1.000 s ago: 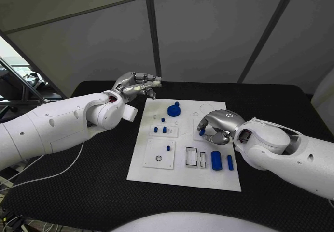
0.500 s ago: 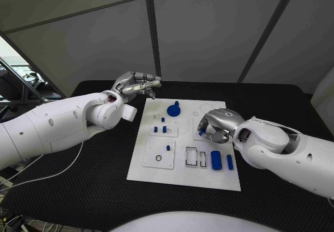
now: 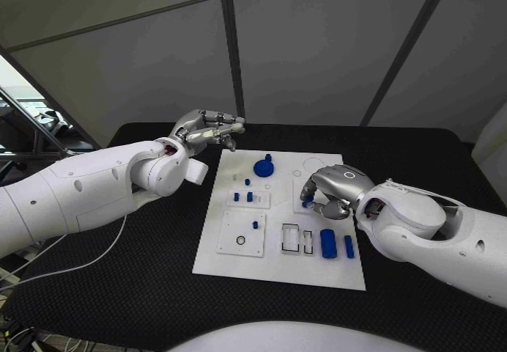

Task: Assemble the parts on the task board

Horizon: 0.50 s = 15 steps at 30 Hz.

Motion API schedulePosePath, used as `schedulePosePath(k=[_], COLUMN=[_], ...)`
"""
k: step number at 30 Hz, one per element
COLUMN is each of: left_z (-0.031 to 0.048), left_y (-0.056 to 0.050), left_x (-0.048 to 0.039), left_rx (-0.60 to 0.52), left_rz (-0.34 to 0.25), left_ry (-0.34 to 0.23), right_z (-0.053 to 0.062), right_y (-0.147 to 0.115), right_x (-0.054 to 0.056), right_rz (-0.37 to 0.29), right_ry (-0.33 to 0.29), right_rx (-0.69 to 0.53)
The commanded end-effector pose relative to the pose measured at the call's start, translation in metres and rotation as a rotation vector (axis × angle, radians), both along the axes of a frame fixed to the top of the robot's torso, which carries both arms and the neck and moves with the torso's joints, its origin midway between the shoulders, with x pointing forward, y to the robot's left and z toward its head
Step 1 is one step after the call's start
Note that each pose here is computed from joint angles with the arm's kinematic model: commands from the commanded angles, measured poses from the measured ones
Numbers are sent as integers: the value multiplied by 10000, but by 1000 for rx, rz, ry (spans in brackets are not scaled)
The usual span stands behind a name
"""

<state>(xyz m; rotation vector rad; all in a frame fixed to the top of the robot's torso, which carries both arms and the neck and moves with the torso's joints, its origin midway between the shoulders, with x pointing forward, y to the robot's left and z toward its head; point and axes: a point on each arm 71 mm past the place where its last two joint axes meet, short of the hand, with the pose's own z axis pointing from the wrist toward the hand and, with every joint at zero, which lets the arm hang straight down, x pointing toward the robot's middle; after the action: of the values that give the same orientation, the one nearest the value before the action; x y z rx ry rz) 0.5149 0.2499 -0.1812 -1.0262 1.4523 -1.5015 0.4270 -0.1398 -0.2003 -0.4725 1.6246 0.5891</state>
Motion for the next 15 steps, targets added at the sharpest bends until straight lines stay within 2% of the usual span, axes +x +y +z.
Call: schedulePosePath(k=[1,8,11,15], left_z=[8,6,6,5], left_y=[-7,-13,-25,-42], left_x=[4,4,4,6], left_rx=[-5,-5,-6,-7], left_rz=[-6,-7,-10,-12], left_ry=[4,5,6,6], right_z=[133,407,464,485], right_y=[54,203,301,463], right_x=[-62,-220,-265,-282], right_rz=[19,69,95,130], right_ry=[-44,-90,-95,-81], right_rx=[44,113,137,166])
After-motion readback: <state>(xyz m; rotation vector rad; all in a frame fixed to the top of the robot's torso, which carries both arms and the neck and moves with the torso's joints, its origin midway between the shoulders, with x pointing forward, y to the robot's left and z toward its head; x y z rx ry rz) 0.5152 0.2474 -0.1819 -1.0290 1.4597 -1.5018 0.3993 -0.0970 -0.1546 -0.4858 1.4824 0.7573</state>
